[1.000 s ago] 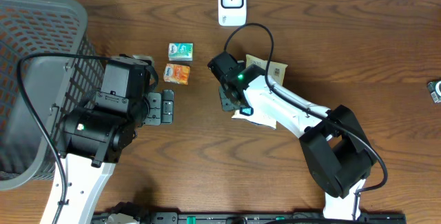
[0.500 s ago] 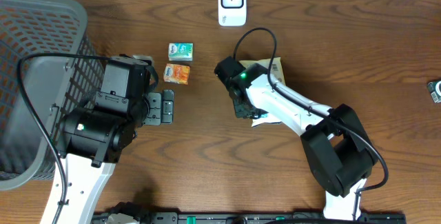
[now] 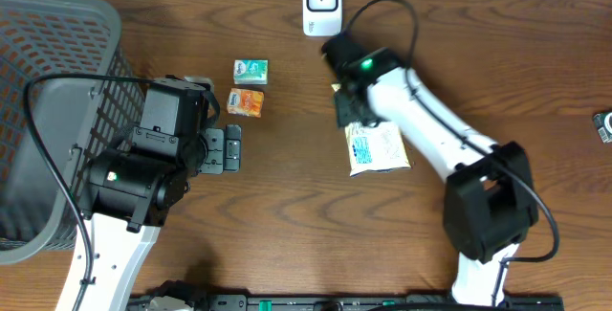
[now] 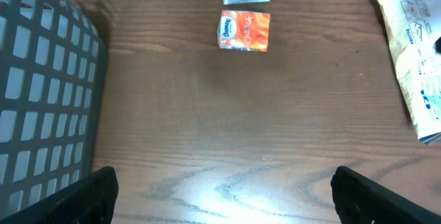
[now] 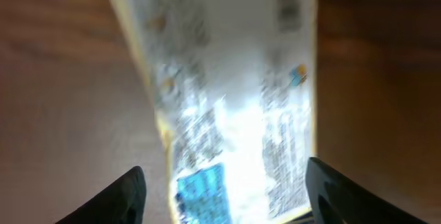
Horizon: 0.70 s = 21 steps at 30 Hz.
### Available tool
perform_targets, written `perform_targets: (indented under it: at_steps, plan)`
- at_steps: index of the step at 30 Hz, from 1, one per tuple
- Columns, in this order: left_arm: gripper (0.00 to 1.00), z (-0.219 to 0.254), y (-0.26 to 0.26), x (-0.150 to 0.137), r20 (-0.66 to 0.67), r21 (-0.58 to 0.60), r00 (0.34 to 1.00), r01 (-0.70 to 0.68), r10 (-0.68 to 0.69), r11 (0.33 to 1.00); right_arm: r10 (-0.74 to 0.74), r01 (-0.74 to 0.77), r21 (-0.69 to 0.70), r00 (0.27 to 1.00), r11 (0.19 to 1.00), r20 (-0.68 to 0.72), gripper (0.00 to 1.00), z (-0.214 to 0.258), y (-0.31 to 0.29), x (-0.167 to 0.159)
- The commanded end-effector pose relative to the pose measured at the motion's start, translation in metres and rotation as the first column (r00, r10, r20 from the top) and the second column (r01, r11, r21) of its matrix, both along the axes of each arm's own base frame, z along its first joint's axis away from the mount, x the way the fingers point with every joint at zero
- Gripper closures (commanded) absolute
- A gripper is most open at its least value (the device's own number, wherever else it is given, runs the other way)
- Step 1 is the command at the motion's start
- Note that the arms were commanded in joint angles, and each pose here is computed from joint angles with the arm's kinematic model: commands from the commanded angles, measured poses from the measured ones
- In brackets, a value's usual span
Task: Scan the item barcode
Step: 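Release the wipes bag on the table and withdraw the right gripper right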
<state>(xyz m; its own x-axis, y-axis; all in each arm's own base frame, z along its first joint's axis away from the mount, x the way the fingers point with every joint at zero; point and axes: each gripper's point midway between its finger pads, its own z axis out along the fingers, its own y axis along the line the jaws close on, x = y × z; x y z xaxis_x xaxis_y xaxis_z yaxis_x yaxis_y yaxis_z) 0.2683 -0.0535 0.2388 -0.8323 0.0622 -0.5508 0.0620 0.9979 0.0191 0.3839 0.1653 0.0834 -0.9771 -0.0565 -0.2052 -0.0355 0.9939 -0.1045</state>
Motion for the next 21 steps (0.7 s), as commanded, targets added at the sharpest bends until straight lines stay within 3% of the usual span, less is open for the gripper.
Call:
perform_targets:
  at_steps: [1, 4, 10, 21]
  plan:
    - [0.02, 0.003, 0.001, 0.001, 0.005, 0.004, 1.0, -0.002, 0.002, 1.0, 0.057, -0.047, 0.138, 0.996, 0.989, -0.07, 0.24, 0.0, -0.013, 0.005]
    - [0.02, 0.003, 0.001, 0.001, 0.005, 0.004, 1.0, -0.002, 0.002, 1.0, 0.09, -0.058, 0.261, 0.99, 0.964, -0.113, 0.2, -0.003, -0.025, 0.005]
    - [0.03, 0.003, 0.001, 0.001, 0.005, 0.004, 1.0, -0.002, 0.002, 1.0, 0.191, -0.111, 0.536, 0.977, 0.837, -0.096, 0.18, -0.005, -0.04, 0.006]
    - [0.02, 0.003, 0.001, 0.001, 0.005, 0.004, 1.0, -0.002, 0.002, 1.0, 0.083, -0.029, 0.726, 0.996, 0.688, -0.039, 0.15, -0.038, -0.07, 0.006]
